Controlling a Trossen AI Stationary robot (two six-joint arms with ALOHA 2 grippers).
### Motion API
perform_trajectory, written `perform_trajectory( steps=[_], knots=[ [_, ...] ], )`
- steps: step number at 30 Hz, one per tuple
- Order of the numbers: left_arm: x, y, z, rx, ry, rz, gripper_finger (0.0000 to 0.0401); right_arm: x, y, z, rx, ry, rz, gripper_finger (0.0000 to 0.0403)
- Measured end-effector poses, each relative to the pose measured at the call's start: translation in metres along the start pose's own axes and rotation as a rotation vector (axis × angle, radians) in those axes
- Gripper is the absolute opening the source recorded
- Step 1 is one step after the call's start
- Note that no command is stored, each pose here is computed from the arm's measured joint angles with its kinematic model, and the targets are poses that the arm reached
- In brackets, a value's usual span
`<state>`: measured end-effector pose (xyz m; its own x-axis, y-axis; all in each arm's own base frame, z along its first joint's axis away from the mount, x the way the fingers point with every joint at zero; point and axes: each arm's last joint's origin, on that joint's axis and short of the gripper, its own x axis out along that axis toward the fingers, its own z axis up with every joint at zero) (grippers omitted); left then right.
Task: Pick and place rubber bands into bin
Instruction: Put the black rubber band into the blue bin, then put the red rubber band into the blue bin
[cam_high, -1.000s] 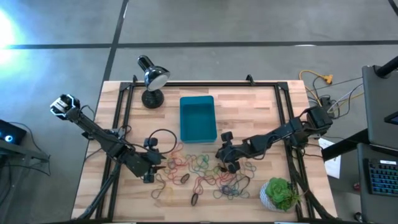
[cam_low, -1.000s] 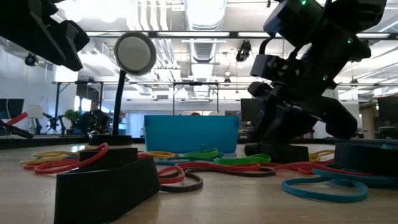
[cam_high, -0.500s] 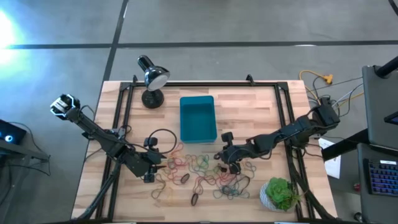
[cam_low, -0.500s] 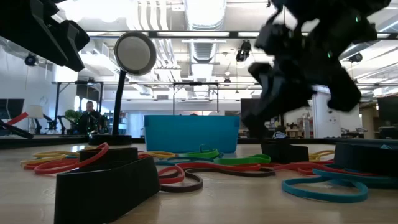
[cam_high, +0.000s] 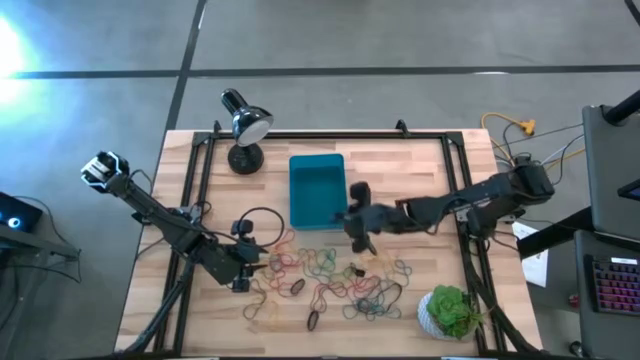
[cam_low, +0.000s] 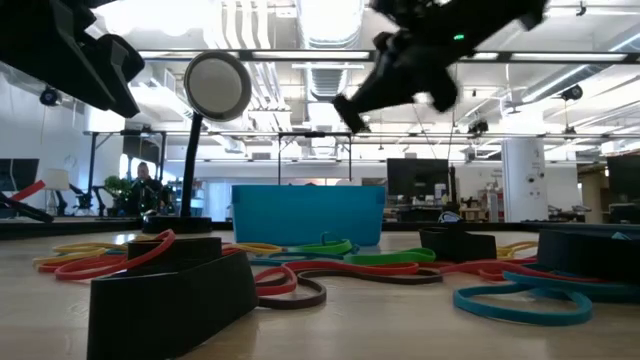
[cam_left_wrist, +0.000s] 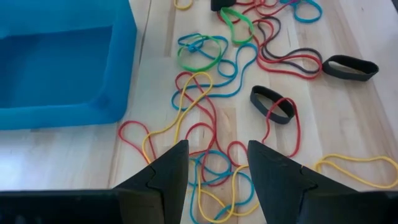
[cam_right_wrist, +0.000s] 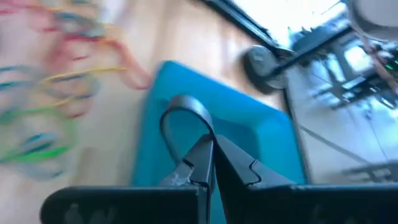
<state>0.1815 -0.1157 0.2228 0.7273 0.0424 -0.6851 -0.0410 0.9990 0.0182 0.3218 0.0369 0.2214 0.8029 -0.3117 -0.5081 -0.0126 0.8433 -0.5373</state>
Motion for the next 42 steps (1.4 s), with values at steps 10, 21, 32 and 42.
perform_trajectory(
  steps=[10, 21, 32, 42],
  knots=[
    [0.007, -0.003, -0.002, 0.007, 0.018, 0.006, 0.015, 0.049, -0.045, -0.016, 0.099, 0.111, -0.06, 0.0009],
    [0.007, -0.004, -0.001, 0.0, 0.008, 0.0, 0.015, 0.089, -0.055, -0.013, 0.132, 0.161, 0.035, 0.0015],
    [0.008, -0.005, 0.001, -0.01, -0.01, -0.01, 0.015, 0.094, -0.058, -0.004, 0.107, 0.255, 0.1, 0.0105],
    [0.019, -0.012, 0.001, 0.12, -0.011, -0.008, 0.015, 0.066, -0.061, 0.009, 0.101, 0.21, 0.109, 0.0136]
  ],
)
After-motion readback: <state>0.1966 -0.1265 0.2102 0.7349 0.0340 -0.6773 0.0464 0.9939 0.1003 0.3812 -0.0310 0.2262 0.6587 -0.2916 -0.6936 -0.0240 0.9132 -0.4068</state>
